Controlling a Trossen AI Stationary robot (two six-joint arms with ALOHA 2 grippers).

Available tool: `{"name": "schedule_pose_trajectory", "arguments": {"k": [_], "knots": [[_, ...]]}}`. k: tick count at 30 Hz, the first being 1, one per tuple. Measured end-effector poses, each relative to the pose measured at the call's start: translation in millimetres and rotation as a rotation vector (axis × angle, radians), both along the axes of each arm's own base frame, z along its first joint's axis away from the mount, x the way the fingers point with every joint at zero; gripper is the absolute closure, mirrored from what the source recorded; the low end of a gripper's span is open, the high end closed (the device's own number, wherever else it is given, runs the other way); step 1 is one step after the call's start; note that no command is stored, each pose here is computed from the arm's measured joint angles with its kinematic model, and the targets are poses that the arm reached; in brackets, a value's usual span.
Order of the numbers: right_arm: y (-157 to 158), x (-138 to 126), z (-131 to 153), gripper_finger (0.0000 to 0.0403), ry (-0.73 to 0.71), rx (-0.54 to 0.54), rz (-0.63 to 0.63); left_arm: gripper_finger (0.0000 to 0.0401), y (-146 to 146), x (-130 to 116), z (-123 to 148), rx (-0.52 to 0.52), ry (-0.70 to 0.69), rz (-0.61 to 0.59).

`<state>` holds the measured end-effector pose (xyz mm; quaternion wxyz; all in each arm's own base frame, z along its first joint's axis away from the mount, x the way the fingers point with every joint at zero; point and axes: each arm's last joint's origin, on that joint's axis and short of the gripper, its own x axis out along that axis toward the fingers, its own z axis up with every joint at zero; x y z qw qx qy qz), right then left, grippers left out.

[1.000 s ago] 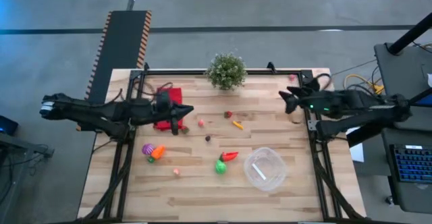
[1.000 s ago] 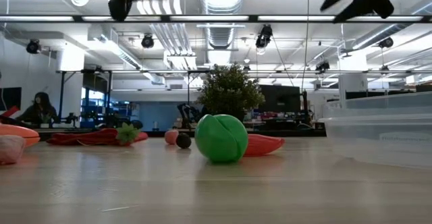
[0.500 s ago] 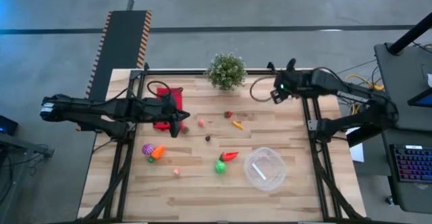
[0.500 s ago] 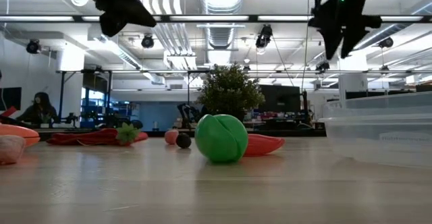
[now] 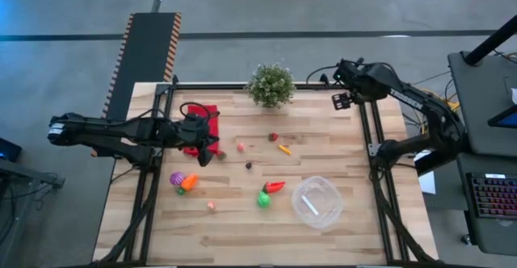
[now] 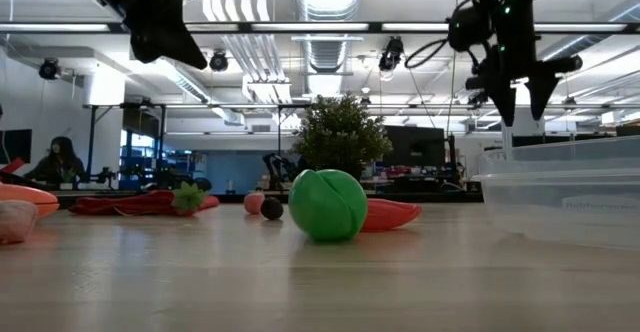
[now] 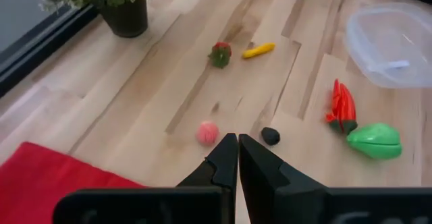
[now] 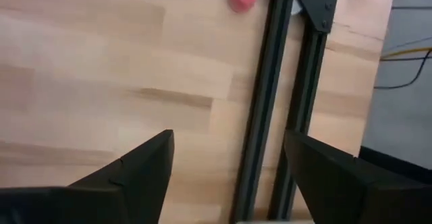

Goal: Pick and placing Produce into tupperware
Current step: Put the top pink peach into the transparent bin

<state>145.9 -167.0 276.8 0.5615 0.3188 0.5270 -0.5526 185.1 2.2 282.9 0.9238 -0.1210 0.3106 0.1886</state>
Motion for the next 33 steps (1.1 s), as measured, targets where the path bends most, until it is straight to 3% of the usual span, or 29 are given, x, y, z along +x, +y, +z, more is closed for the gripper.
{"name": "schedule_pose_trajectory", "arguments": {"k": [8,12,17,22,25,29,33], "knots": [[-55.6,3.3,-22.1,0.0134,-0.018,0.021,-0.104,0.0401,8.9,0.5,0.9,0.154,0.03,0.062],[-71.4,11.6,-39.6,0.0141,-0.001,0.115,-0.1,0.0401,12.2,4.0,4.7,0.192,0.0,0.047],[-82.7,24.4,-42.7,0.0142,0.002,0.149,-0.078,0.0401,25.8,5.6,2.6,0.097,0.013,-0.016],[-97.3,32.5,-18.4,0.0149,-0.03,0.077,-0.051,0.0401,42.6,4.7,4.4,0.074,-0.025,0.031],[-113.0,25.4,-5.2,0.0154,-0.031,0.044,-0.074,0.0401,51.2,3.8,7.5,0.082,-0.05,0.075],[-133.0,5.6,-0.6,0.0156,-0.029,0.094,-0.201,0.0401,56.3,3.4,8.5,0.086,-0.068,0.1],[-146.2,-1.3,-3.8,0.0157,-0.053,0.15,-0.244,0.0401,56.1,3.4,8.1,0.076,-0.068,0.088]]}}
